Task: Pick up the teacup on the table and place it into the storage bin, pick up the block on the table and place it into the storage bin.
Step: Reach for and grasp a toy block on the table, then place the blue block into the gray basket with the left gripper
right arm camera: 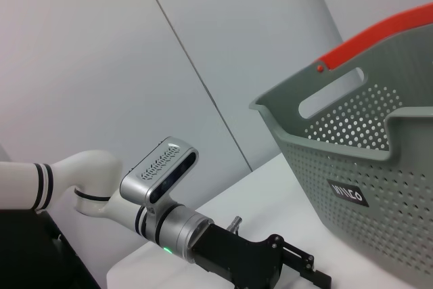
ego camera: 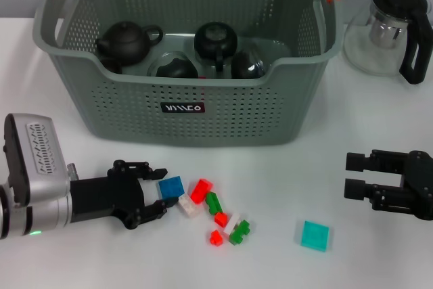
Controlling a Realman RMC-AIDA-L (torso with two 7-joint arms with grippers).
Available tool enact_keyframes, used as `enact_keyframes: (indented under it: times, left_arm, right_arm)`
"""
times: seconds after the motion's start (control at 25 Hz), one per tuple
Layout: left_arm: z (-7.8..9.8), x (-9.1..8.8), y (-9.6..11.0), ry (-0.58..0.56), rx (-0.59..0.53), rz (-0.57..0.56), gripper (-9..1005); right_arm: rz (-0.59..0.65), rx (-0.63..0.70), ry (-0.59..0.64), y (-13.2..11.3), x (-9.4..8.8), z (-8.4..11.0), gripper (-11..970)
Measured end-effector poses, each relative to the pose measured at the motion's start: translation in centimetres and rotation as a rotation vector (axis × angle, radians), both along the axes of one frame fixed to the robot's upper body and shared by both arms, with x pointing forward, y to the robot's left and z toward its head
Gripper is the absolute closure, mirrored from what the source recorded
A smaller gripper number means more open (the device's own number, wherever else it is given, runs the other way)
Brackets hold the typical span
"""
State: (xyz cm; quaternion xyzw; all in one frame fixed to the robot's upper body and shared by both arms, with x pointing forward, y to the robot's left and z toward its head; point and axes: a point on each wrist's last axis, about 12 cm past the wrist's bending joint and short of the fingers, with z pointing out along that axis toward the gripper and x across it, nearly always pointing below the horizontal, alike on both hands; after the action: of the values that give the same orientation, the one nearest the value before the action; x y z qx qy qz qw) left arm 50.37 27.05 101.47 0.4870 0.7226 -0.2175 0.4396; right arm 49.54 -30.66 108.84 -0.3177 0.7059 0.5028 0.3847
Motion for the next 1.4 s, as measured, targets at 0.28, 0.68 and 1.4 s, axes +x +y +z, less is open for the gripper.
enact_keyframes:
  times: [0.28,0.68,1.4]
  left_arm:
    - [0.4,0.1,0.0,-0.006,-0.009,-0.014,559]
    - [2.3,0.4,1.1,0.087,-0.086,0.023,640]
    - [13.0,2.1,2.2,0.227,-0.625,-0.198,639]
  right_arm:
    - [-0.001,-0.002,-0.002,0.0,0.1,0.0,274]
    - [0.000,-0.002,-0.002,0.0,0.1,0.1,274]
    - [0.004,-0.001,-0.012,0.2,0.3,0.1,276]
